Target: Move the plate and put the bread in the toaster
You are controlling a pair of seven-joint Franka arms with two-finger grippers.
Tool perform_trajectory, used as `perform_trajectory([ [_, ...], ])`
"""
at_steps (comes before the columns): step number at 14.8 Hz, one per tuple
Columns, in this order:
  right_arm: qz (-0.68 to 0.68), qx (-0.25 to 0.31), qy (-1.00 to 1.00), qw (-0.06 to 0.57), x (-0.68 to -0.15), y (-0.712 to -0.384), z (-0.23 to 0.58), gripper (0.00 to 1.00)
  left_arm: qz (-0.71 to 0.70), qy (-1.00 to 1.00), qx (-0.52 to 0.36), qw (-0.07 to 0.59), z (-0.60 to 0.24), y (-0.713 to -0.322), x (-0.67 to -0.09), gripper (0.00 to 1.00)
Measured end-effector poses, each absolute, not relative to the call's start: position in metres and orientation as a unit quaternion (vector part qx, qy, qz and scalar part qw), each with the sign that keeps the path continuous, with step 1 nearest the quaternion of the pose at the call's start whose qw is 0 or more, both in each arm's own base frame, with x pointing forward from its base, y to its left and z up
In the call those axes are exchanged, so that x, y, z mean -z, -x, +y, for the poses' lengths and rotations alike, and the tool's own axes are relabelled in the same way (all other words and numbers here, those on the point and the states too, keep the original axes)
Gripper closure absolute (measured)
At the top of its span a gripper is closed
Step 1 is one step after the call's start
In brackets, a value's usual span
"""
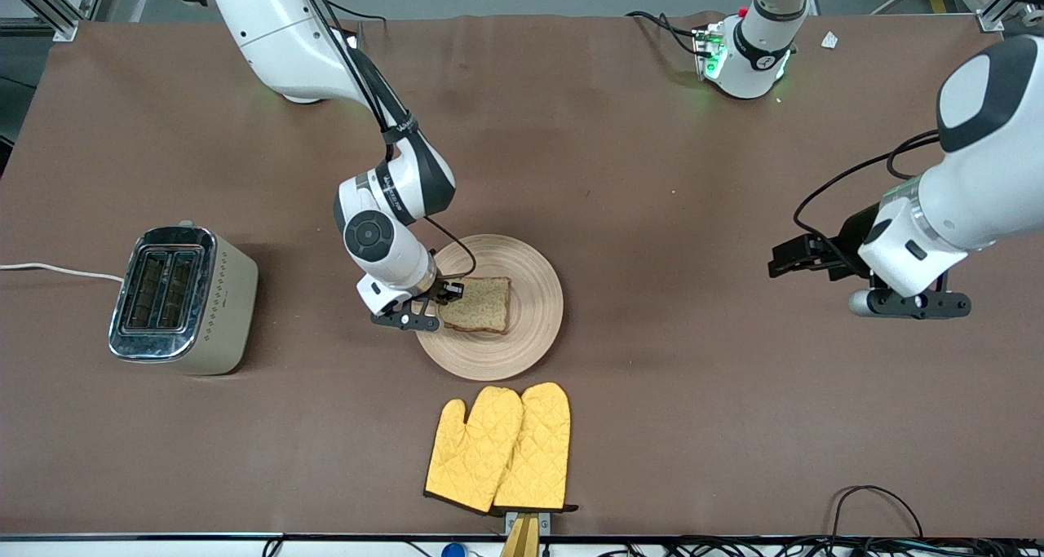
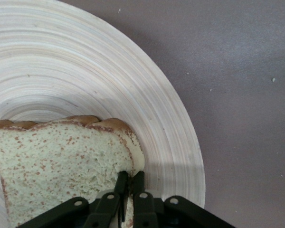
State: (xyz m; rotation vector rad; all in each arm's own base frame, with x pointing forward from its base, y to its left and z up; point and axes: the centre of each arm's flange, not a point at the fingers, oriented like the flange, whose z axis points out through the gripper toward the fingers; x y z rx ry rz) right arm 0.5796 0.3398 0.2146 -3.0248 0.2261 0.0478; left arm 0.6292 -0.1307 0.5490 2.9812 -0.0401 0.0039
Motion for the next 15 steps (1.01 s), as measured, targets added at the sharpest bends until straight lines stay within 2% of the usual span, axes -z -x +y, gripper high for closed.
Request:
perform_trajectory([
  [4, 0.053, -0.013, 0.998, 0.034, -0.225, -0.583, 0.337, 0.94, -0.022, -0.999, -0.025, 0.010, -0.131, -0.612, -0.582, 0.00],
  [7, 0.009, -0.023, 0.999, -0.034, -0.265, -0.585, 0.326, 0.94, -0.026, -0.998, -0.045, -0.038, -0.129, -0.599, -0.608, 0.00],
  [12, -0.008, -0.037, 0.991, -0.129, -0.366, -0.586, 0.293, 0.94, -0.017, -0.997, -0.033, -0.067, -0.115, -0.579, -0.640, 0.00],
  [15, -0.011, -0.053, 0.969, -0.240, -0.411, -0.583, 0.268, 0.94, -0.006, -0.997, -0.033, -0.066, -0.096, -0.581, -0.647, 0.00],
])
